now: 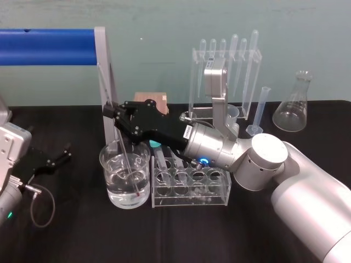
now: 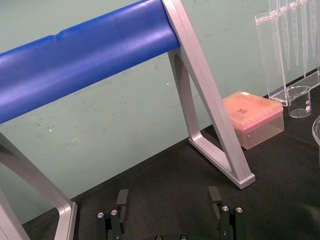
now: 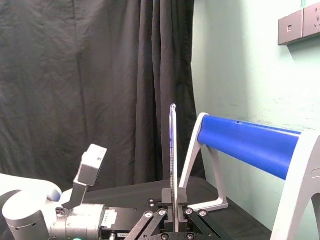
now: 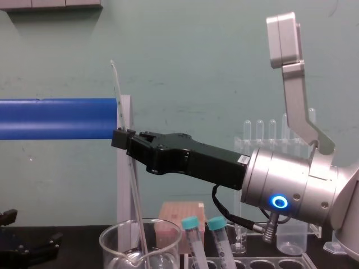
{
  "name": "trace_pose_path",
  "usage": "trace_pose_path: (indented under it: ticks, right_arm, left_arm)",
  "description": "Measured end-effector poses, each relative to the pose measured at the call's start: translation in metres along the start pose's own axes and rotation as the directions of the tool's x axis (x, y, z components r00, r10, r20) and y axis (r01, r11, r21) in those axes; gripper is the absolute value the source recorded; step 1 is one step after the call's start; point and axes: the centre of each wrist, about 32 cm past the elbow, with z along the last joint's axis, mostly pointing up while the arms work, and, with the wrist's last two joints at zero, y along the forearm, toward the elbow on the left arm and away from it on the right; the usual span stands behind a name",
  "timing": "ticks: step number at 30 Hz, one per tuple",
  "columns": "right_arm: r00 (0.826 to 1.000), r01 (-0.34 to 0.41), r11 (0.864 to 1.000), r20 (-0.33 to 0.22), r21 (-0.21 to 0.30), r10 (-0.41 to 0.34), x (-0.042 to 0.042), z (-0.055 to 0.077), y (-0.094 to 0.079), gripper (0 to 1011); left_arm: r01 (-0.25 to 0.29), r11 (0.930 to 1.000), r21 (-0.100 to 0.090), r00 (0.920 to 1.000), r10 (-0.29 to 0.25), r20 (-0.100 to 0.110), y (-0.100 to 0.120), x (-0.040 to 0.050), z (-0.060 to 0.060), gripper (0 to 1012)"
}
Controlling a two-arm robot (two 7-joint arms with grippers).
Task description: Hold the thermometer with one hand and immerse one end into the beaker, then reinsert it into the test tube rack.
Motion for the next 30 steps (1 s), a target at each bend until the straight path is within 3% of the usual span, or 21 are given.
trace_pose_path:
  ticks: [30]
  right_arm:
    - [1.0, -0.006, 1.0, 0.002, -0.005, 0.006, -0.0003, -0.0011, -0.0004, 53]
  left_arm:
    - [0.0, 1.0, 0.0, 1.0, 0.0, 0.0, 0.0, 0.0, 0.0, 1008]
